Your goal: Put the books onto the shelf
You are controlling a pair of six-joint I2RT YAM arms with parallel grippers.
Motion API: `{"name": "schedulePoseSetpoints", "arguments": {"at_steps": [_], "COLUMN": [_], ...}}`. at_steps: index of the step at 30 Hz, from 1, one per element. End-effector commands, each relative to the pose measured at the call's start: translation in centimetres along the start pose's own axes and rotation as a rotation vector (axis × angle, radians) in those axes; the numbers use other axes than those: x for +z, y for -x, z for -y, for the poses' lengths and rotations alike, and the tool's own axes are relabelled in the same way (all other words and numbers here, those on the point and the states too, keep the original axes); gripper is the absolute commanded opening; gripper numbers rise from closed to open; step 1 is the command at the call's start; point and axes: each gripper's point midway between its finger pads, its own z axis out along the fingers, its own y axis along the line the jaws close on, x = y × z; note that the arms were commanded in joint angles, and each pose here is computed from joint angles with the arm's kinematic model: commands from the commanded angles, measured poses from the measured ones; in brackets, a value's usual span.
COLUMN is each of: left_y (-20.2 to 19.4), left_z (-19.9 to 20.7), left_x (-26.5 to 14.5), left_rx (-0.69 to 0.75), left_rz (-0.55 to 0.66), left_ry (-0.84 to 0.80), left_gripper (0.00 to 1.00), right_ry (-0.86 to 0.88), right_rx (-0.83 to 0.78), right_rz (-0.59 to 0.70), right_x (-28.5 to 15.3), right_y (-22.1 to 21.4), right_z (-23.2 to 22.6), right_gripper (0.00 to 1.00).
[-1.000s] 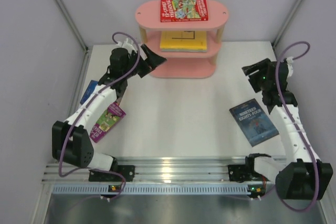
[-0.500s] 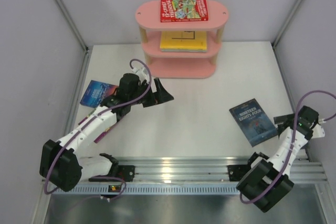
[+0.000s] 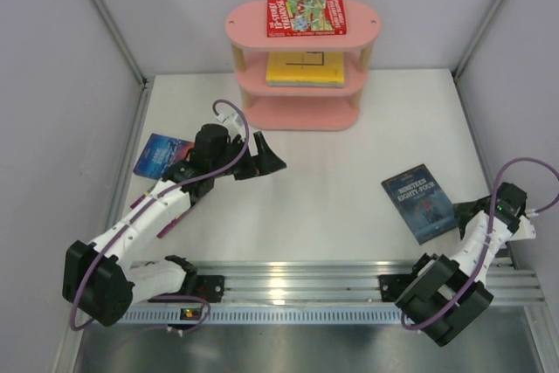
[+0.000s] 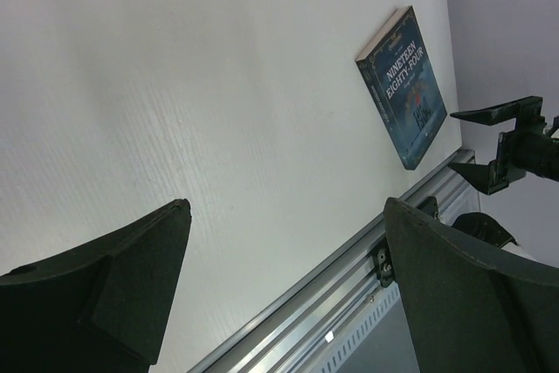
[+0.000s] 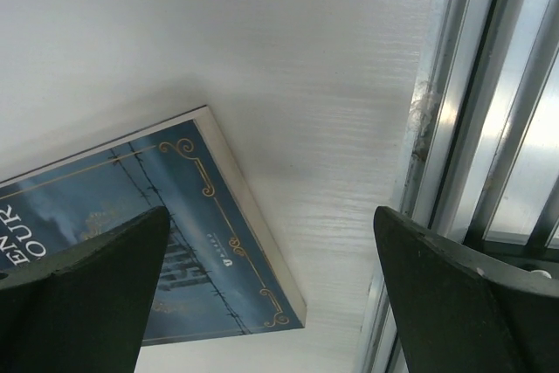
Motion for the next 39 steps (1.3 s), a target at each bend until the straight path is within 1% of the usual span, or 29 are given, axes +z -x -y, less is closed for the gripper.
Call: {"name": "schedulePoseSetpoints", "arguments": {"at_steps": [1,3,4,6,7,9,10,11,12,13,14,16,17,19,20,23,28,32,33,35,39], "left_y": [0.6,0.5,0.5,0.4,0.3,0.2,0.3,0.3,0.3,0.5,0.6,1.0,1.1,1.1,1.3,1.1,0.6,-1.0,-1.0,-1.6,-1.9], "left_z": [0.4,0.3,0.3,0.1,-0.1,-0.4,-0.4,-0.5,-0.8,-1.0,-1.1,-1.1,-1.2,-1.3,-1.3,-1.8,-2.1,-2.7,-2.6,-2.7,-3.6], "left_x": [-0.5,-0.3,-0.3,0.0,0.2,0.6,0.6,0.7,0.8,1.0,1.1,1.3,1.5,1.7,1.8,2.2,2.7,3.6,3.9,4.0,4.0], "left_rx": [0.03,0.031,0.033,0.039,0.036,0.037,0.036,0.038,0.036,0.033,0.032,0.024,0.017,0.012,0.008,-0.002,-0.059,-0.122,-0.141,-0.153,-0.164], "left_rz": [0.038,0.032,0.03,0.026,0.018,0.008,0.008,0.009,0.008,0.013,0.013,0.02,0.021,0.021,0.024,0.019,0.008,-0.044,-0.041,-0.05,-0.034], "left_ry": [-0.015,-0.015,-0.016,-0.013,-0.007,0.0,0.004,0.009,0.017,0.029,0.034,0.04,0.043,0.048,0.051,0.071,0.07,0.069,0.055,0.051,0.094], "left_gripper": [0.97,0.97,0.97,0.96,0.96,0.95,0.95,0.94,0.94,0.93,0.93,0.92,0.91,0.9,0.9,0.89,0.88,0.89,0.89,0.89,0.89], "right_ry": [0.019,0.101,0.189,0.252,0.328,0.357,0.414,0.457,0.476,0.503,0.544,0.556,0.579,0.613,0.628,0.654,0.753,0.85,0.861,0.861,0.871], "right_rx": [0.08,0.077,0.057,0.027,-0.009,-0.053,-0.106,-0.133,-0.156,-0.186,-0.202,-0.233,-0.245,-0.284,-0.299,-0.349,-0.405,-0.449,-0.467,-0.487,-0.537], "right_rz": [0.068,0.057,0.045,-0.001,-0.015,-0.061,-0.09,-0.091,-0.121,-0.138,-0.169,-0.218,-0.249,-0.308,-0.327,-0.391,-0.531,-0.622,-0.647,-0.665,-0.662], "right_x": [0.3,1.0,1.0,1.8,1.8,2.6,2.4,2.5,2.9,3.0,2.7,3.2,3.3,3.0,2.9,2.8,0.8,-1.4,-1.9,-2.3,-2.8], "right_y": [1.5,0.8,0.7,-0.5,-0.7,-1.6,-2.2,-2.1,-2.7,-3.1,-3.5,-4.5,-5.0,-6.4,-6.9,-8.7,-12.5,-15.5,-16.4,-17.2,-18.2], "right_z": [-0.4,-1.4,-2.9,-3.8,-5.1,-5.5,-6.3,-7.0,-7.3,-7.6,-8.2,-8.7,-9.2,-9.9,-10.3,-10.9,-12.2,-13.2,-13.1,-12.8,-12.2], "right_gripper": [1.0,1.0,1.0,0.98,0.96,0.9,0.89,0.84,0.81,0.76,0.66,0.55,0.45,0.35,0.22,0.0,0.0,0.0,0.0,0.0,0.0]}}
